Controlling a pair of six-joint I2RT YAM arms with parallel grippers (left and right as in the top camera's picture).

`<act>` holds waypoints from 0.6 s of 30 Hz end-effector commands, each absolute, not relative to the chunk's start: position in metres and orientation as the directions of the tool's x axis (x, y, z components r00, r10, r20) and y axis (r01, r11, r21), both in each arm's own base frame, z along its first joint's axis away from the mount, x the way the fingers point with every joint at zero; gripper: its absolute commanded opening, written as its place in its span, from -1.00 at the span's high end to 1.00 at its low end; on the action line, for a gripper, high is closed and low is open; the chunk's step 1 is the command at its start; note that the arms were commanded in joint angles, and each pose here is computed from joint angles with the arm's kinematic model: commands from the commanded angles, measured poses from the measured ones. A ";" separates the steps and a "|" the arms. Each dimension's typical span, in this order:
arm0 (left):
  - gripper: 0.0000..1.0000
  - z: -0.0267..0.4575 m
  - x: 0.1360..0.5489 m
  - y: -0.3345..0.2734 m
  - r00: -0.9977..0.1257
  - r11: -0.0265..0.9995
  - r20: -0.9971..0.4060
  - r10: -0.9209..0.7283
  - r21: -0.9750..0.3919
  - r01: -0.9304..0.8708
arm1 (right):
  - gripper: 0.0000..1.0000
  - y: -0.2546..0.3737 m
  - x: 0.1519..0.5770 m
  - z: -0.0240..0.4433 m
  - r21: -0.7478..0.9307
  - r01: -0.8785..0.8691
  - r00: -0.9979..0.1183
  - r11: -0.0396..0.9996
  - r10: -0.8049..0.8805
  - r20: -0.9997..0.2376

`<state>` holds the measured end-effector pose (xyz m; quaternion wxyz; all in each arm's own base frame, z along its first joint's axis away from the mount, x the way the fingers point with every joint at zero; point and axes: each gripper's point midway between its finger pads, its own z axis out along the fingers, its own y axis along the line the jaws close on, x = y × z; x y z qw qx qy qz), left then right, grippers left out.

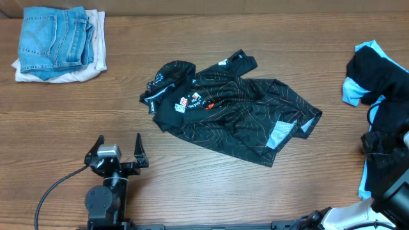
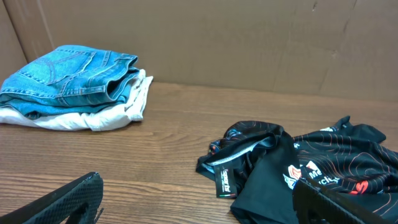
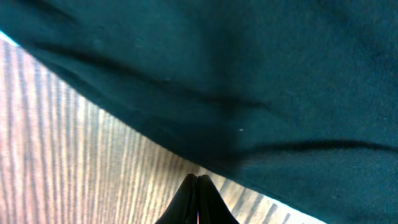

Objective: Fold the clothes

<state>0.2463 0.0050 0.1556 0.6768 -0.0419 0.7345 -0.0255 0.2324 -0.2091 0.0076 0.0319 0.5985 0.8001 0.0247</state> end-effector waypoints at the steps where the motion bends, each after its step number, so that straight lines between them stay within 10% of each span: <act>1: -1.00 0.156 0.246 0.007 -0.075 0.997 -0.994 -0.077 -0.074 -0.036 | 0.92 -0.210 0.228 0.002 0.062 0.955 -0.288 0.289 0.957 -0.015; 18: -1.00 0.156 0.246 0.007 -0.075 0.997 -0.994 -0.077 -0.074 -0.036 | 0.92 -0.228 0.219 0.002 0.047 0.968 -0.245 0.248 0.968 -0.056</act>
